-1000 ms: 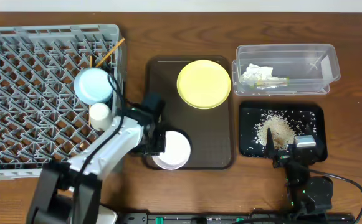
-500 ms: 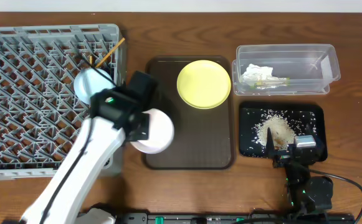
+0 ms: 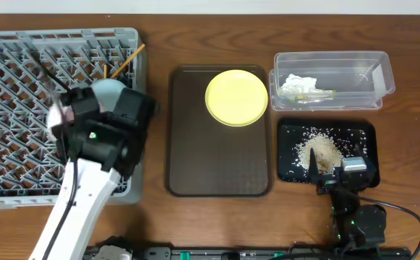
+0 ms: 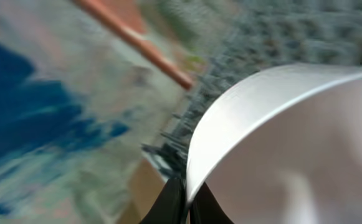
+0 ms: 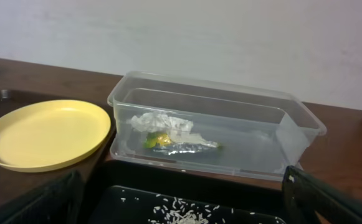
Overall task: Sort waste into correct bins and load items into the dishwasher
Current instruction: 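Grasp the pink bowl and lift it toward the dish rack, then lower the pink bowl on its side into the rack's left slots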
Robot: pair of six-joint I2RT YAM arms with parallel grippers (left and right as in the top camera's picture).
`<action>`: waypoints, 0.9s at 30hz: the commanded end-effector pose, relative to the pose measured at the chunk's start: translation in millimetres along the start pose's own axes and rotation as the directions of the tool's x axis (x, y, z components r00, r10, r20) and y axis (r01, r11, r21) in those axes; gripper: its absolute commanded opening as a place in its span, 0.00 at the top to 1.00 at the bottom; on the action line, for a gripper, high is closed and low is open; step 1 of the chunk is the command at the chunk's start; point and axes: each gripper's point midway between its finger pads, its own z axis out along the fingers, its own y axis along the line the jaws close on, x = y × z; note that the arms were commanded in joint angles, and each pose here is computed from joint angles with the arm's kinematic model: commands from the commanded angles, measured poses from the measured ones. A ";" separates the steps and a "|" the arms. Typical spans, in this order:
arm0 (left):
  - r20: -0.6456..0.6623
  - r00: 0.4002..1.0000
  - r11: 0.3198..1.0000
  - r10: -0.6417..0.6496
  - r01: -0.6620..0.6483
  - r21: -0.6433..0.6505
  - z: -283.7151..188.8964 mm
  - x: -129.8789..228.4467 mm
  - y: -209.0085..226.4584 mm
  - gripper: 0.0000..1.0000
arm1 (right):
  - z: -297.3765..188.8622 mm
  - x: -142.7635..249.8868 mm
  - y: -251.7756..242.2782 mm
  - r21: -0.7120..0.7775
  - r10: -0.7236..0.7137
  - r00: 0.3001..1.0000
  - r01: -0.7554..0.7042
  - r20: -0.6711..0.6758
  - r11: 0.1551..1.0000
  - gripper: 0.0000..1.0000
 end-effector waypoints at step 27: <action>-0.256 0.964 0.930 -0.075 -0.025 -0.367 126.2 41.4 -1.6 0.94 | -0.1 0.4 -2.1 0.010 -0.007 1.000 0.007 0.001 1.000 0.01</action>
